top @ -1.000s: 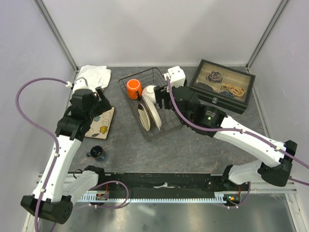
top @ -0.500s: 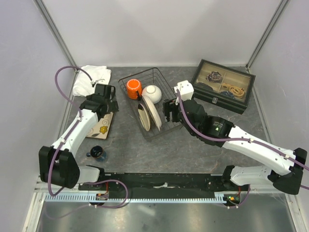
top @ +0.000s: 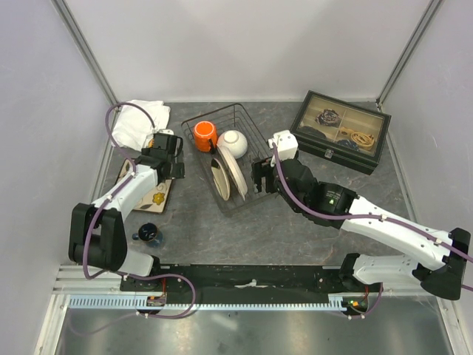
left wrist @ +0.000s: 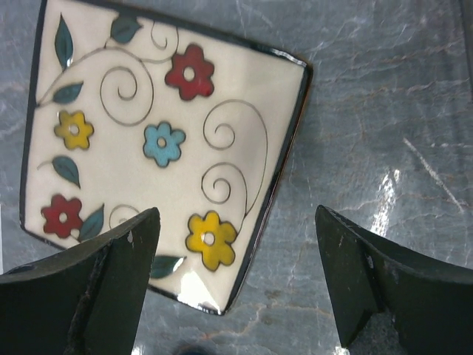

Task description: Load the mixed dishes into the dish rack

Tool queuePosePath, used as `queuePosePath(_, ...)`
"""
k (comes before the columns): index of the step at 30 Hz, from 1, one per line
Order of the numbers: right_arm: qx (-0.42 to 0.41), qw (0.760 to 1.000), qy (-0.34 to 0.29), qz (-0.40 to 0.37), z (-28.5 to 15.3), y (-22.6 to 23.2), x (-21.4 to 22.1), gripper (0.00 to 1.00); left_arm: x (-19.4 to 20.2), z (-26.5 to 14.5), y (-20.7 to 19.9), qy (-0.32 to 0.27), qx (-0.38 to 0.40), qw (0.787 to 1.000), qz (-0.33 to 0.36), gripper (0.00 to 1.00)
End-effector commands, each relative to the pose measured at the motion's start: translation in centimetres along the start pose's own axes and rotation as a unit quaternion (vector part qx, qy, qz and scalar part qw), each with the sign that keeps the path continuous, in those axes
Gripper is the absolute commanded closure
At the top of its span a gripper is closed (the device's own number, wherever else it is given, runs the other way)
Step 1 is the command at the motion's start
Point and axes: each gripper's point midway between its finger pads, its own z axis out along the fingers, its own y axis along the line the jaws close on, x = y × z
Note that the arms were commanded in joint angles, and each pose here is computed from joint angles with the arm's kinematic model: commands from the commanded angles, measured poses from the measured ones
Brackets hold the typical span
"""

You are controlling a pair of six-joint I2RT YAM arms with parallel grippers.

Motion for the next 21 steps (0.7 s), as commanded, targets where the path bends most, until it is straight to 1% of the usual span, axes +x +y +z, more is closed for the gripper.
queuePosePath(1,-0.009,1.0,-0.011,0.02,-0.4,0.2,-0.4,0.18,-0.2,1.8,-0.9,-0.011,0.017,0.999,0.039,0.07)
queuePosePath(7,-0.008,1.0,-0.014,0.021,-0.6,0.1,-0.5,0.17,0.7,3.6,-0.7,0.008,-0.006,0.998,0.069,0.07)
queuePosePath(11,-0.012,1.0,-0.015,0.023,-0.6,0.2,-0.5,0.17,0.9,4.3,-0.1,0.0,-0.023,0.996,0.091,0.07)
queuePosePath(13,-0.013,1.0,-0.013,0.023,-0.6,0.2,-0.4,0.17,0.8,4.6,0.0,-0.008,-0.029,0.995,0.09,0.07)
queuePosePath(14,-0.014,1.0,-0.013,0.024,-0.6,0.3,-0.3,0.17,1.1,4.9,0.0,-0.005,-0.03,0.994,0.105,0.07)
queuePosePath(17,-0.015,0.999,-0.015,0.028,-0.7,0.2,-0.4,0.17,1.1,5.5,-0.1,-0.009,-0.029,0.992,0.12,0.07)
queuePosePath(21,-0.015,0.999,-0.016,0.027,-0.8,0.2,-0.4,0.16,1.2,6.2,-0.1,-0.008,-0.035,0.991,0.13,0.08)
